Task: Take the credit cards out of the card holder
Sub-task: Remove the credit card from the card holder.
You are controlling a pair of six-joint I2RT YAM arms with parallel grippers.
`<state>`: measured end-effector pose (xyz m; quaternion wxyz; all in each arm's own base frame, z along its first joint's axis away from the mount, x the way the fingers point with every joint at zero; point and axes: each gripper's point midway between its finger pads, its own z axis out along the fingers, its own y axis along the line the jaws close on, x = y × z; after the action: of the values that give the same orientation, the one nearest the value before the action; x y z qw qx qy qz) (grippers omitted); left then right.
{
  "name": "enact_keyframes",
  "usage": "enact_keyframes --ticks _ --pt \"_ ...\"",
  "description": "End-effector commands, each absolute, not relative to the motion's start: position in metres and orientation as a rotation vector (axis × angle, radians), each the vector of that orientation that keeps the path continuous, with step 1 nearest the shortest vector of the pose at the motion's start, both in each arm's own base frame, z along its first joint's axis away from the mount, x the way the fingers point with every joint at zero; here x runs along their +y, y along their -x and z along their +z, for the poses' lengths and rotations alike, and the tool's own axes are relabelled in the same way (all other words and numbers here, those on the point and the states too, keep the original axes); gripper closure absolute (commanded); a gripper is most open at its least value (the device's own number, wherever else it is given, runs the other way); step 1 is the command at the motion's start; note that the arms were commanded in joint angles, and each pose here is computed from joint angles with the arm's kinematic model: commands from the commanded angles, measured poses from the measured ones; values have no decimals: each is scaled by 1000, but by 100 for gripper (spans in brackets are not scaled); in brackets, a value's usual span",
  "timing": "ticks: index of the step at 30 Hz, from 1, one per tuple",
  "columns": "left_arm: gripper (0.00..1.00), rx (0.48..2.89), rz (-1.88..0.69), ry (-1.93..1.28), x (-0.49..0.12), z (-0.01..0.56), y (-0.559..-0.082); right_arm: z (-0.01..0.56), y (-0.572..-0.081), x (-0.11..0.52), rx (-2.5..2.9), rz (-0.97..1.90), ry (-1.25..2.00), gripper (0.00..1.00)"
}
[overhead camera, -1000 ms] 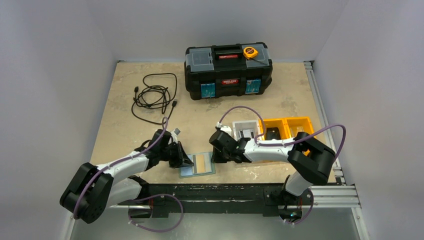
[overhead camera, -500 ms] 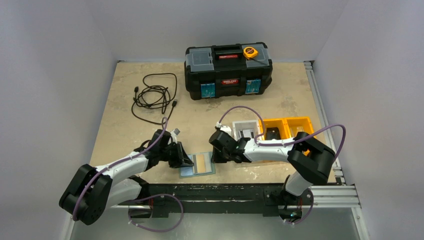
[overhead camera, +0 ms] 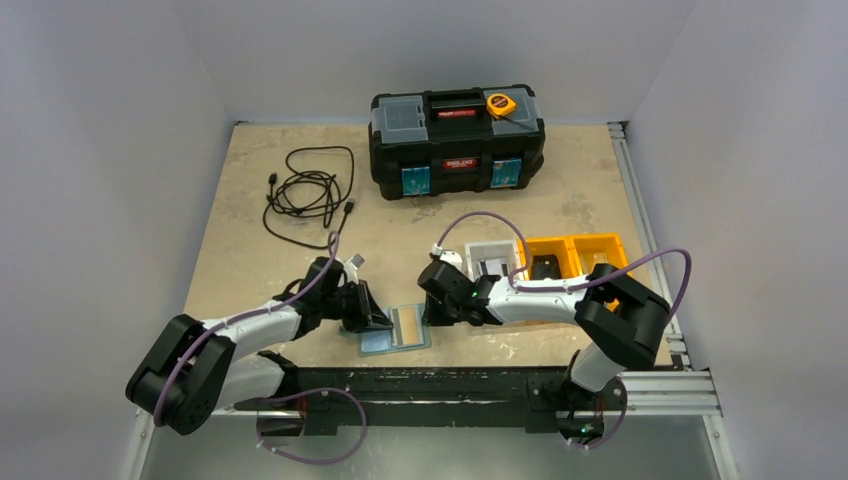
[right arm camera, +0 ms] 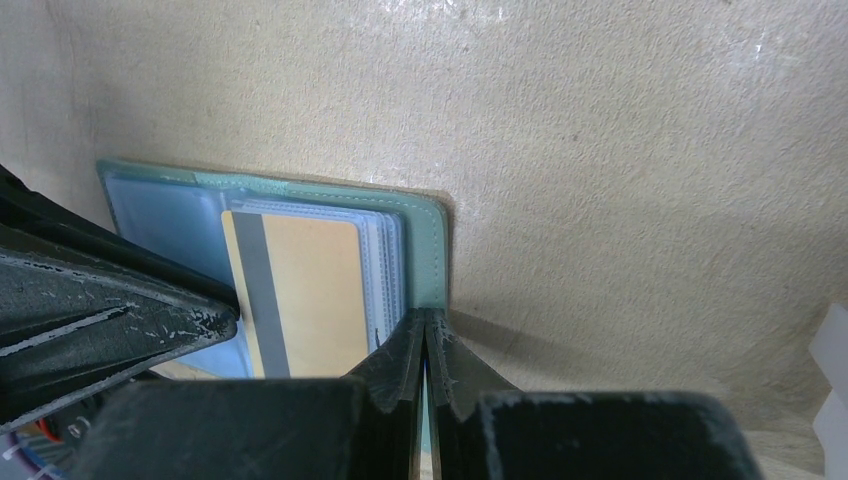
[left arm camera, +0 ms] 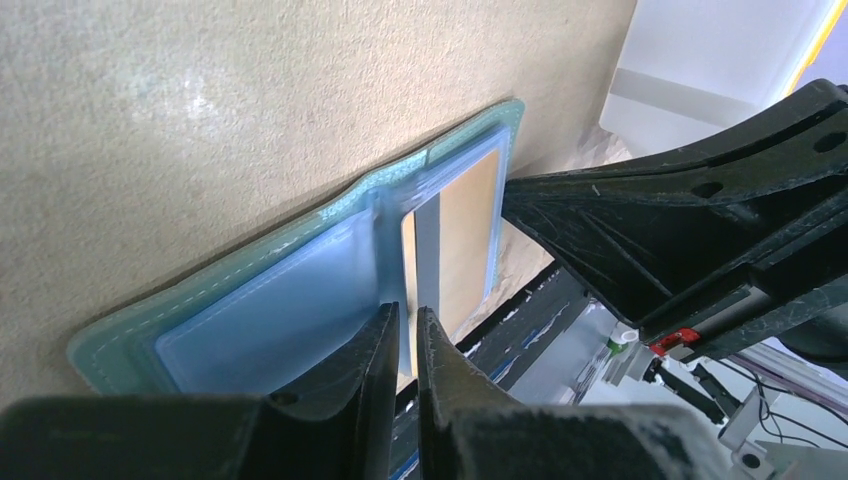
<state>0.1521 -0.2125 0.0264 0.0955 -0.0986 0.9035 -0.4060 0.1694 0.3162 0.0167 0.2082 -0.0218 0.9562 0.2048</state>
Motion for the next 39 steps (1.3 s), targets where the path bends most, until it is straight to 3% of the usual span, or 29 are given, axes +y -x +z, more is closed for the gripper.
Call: enact_keyframes --ticks 1,9,14,19,27,30,35,39 --pt "89 2620 -1281 276 -220 36 -161 -6 -165 285 2721 351 109 100" --pt "89 2638 -1268 303 -220 32 -161 -4 -166 288 2719 364 114 100" --pt "83 2651 -1191 324 -211 27 -159 18 -172 287 2665 383 100 99" --pt "81 2647 -1144 333 -205 27 -158 41 -175 300 2617 451 148 80" --pt "81 2641 -1155 318 -207 29 -160 43 -173 319 2610 439 203 70" --pt "81 2644 -1165 306 -209 30 -161 42 -173 320 2607 437 202 71" --pt "82 2645 -1195 307 -213 30 -162 29 -172 315 2637 377 196 91" --pt "82 2637 -1224 303 -216 32 -163 20 -169 313 2655 367 203 98"
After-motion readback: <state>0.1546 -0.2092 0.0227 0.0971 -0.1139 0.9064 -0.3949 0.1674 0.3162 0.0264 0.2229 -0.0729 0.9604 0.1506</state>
